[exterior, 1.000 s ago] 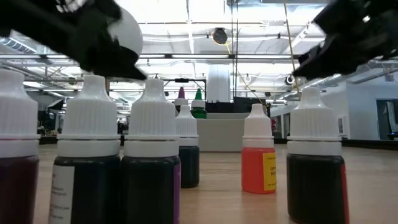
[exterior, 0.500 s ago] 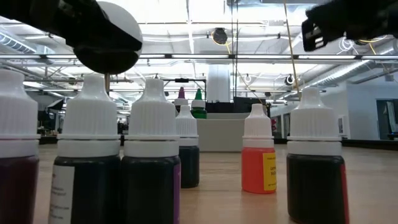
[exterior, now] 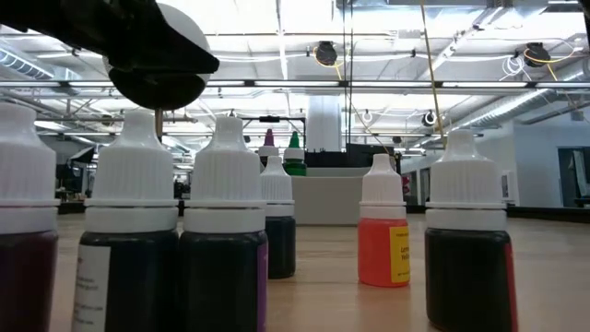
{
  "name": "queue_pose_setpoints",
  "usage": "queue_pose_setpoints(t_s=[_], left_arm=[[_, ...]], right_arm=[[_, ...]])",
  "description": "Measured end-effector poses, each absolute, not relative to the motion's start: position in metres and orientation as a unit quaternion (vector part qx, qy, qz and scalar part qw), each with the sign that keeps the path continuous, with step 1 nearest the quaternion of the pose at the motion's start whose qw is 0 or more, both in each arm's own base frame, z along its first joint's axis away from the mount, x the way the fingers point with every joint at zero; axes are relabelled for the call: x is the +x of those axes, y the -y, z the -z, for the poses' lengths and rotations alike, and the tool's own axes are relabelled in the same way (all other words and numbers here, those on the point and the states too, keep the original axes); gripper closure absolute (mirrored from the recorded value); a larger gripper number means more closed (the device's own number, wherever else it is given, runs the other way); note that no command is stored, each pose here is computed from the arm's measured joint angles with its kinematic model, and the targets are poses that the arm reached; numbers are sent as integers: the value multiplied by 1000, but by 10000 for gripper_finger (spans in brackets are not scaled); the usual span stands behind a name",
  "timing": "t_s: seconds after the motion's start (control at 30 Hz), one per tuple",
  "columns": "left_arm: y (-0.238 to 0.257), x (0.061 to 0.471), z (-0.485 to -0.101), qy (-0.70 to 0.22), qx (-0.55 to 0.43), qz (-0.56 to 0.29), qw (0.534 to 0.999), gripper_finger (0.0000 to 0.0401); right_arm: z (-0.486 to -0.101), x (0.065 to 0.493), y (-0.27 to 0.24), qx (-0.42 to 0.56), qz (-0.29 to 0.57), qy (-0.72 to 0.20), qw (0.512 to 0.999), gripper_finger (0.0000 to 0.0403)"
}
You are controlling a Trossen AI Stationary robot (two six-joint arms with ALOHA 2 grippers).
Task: Pick & Place food coloring
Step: Put the top small black food coloring bottle into the gray bin
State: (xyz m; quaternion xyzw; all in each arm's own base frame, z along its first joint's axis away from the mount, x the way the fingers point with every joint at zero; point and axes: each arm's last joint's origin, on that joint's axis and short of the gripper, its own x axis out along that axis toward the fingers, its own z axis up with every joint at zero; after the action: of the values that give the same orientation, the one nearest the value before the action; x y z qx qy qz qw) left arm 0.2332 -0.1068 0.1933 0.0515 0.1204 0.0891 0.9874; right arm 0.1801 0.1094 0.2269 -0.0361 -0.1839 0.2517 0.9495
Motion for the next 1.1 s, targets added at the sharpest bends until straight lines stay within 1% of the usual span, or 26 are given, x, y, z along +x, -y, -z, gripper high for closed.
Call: queue_pose_setpoints(t_s=[0.1,0.2,0.3,0.4,0.5,0.67,0.83,0.97,1.1], left_arm=[[104,235,-194,-115,47,-95,988,396],[100,236,-195,-113,35,-104,988,384],[98,237,-195,-112,19,-110,987,370],[98,238,-195,-112,17,-111,987,365],[99,237,-195,-112,3,-104,988,370],[112,233,-194,-116,-4,-54,992,396],[129,225,-195,-120,-29,-36,992,397],[149,236,-205,-178,-33,-34,983,398],[170,263,-219,-271,-18,-62,960,399]], right_arm=[[-230,183,-111,-39,-251,177,951,315],[-230,185,-107,-27,-244,176,953,301],[-230,187,-104,-19,-237,170,956,295],[-223,190,-102,-27,-227,137,964,295],[-217,192,-101,-28,-197,98,975,301],[-212,188,-98,-53,-179,41,982,320],[-211,173,-90,-70,-180,27,981,357],[-208,159,-82,-77,-178,43,980,395],[-206,147,-73,-74,-169,64,981,396]])
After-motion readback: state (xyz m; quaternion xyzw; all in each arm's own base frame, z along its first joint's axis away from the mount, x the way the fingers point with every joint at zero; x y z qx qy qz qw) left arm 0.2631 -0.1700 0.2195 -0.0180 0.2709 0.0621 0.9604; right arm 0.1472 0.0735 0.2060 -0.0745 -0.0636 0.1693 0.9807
